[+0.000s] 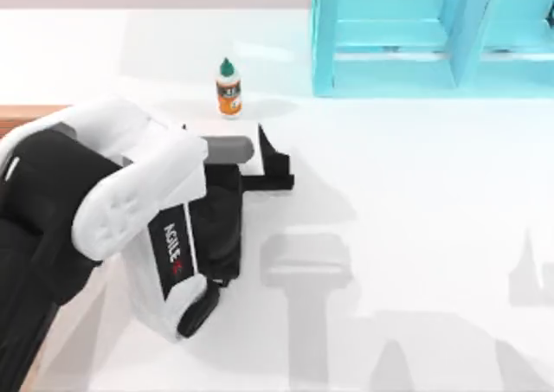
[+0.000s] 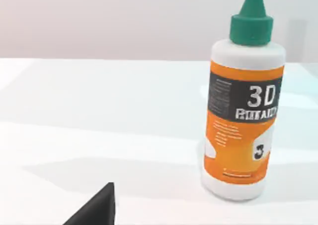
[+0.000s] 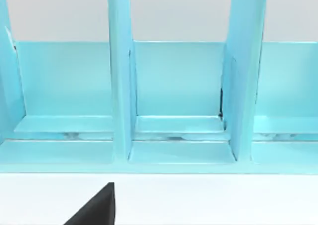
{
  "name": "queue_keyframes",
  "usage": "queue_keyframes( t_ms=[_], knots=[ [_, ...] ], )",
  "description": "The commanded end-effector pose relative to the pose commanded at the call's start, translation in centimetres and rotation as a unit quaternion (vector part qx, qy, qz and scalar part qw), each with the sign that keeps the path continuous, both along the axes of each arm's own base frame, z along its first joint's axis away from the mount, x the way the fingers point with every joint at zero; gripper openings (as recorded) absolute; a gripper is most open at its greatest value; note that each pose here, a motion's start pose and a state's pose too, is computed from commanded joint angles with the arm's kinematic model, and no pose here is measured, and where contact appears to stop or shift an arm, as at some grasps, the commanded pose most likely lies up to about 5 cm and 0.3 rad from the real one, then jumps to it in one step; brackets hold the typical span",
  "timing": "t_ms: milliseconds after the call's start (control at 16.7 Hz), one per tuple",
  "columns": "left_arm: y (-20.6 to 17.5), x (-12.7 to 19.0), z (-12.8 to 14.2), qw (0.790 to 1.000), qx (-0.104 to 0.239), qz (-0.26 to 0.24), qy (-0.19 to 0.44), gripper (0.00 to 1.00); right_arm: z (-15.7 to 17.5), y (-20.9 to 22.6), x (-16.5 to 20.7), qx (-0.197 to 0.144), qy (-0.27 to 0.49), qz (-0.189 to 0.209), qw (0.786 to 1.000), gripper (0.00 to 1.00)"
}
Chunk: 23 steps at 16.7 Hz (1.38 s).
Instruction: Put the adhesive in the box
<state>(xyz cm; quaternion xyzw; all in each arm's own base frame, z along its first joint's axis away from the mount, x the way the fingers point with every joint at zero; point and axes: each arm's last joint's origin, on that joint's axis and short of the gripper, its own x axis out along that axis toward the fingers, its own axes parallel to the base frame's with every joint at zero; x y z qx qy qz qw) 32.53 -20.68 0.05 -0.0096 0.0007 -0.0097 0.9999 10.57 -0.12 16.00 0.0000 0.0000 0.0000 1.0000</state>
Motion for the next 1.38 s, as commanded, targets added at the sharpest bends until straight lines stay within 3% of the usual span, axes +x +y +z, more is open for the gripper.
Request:
queue_keyframes(
  t_ms=[540, 1080, 1380],
  knots=[
    [-0.1, 0.3, -0.6, 1.0, 0.001, 0.001, 0.001, 1.0, 0.0, 0.0, 0.0, 0.0, 0.0, 0.0, 1.0, 1.0],
    [-0.6, 8.7, -0.7, 1.0, -0.001, 0.0, -0.002, 1.0, 0.0, 0.0, 0.0, 0.0, 0.0, 0.0, 1.0, 1.0],
    [-0.4, 9.8, -0.6, 1.0, 0.0, 0.0, -0.001, 1.0, 0.0, 0.0, 0.0, 0.0, 0.0, 0.0, 1.0, 1.0]
  ],
)
